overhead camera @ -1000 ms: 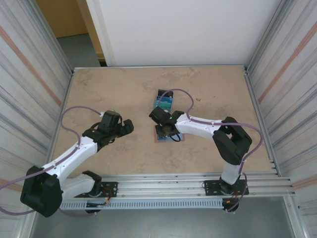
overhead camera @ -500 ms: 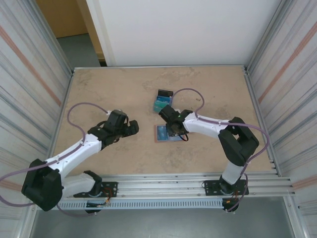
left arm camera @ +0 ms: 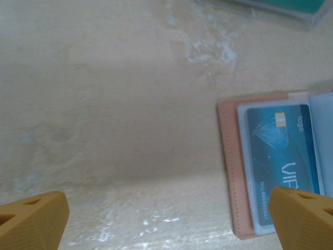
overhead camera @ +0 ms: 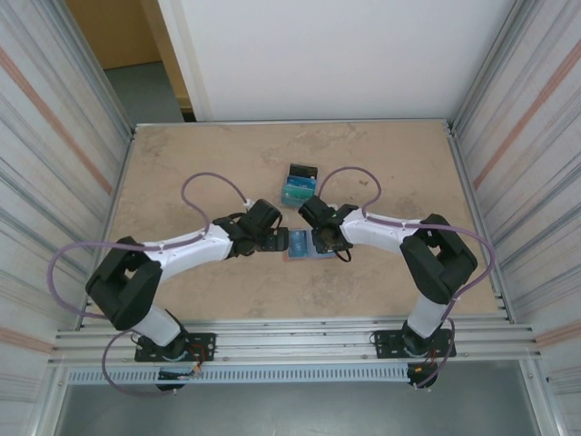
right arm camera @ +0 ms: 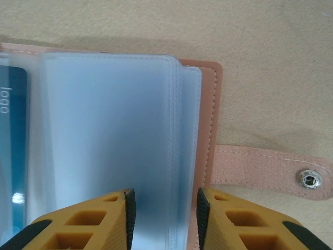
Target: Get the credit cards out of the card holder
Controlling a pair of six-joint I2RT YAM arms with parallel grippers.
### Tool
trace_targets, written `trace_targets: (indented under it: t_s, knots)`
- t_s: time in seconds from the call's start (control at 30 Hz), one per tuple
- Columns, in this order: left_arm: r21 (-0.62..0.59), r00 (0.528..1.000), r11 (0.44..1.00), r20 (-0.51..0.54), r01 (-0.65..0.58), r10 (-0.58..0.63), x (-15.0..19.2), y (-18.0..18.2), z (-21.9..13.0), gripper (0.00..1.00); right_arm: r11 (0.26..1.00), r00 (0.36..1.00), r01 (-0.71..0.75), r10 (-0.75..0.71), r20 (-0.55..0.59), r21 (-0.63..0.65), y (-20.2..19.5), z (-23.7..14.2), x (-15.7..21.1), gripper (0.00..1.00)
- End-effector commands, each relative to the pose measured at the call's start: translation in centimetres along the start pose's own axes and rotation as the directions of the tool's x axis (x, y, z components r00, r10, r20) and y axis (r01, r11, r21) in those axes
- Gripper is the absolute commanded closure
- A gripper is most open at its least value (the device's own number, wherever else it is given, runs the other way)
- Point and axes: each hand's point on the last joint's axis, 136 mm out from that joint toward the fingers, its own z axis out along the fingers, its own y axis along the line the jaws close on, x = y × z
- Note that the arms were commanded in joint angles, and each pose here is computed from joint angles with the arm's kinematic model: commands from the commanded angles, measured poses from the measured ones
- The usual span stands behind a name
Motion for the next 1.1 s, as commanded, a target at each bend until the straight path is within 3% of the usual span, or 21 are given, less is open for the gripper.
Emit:
trace_targets:
  t_s: [0.0,0.67,0.87,1.07]
  knots:
    - [-0.005,1.0,1.0,0.018,-0.025,0.025,-0.8,-0.7,0.4,0.01,0.999,0.999,-0.042,0.042,-0.014,0.002,-0.7,0.3,0.4,0.64]
    - [0.031,0.999,0.999,-0.009,-0.042,0.042,0.1,-1.7,2.4,0.01,0.975,0.968,-0.181,0.2,0.151,-0.129,-3.1,-6.5,-3.6,0.65]
    - [0.046,0.999,0.999,-0.027,0.018,-0.017,0.6,-1.1,2.9,0.01,0.949,0.976,-0.125,0.17,0.138,-0.288,-0.7,-8.1,-4.1,0.68]
    - [0.047,0.998,0.997,-0.04,0.059,-0.057,1.4,-0.3,3.3,0.01,0.907,0.987,-0.096,0.142,0.081,-0.41,2.1,-7.5,-4.4,0.81]
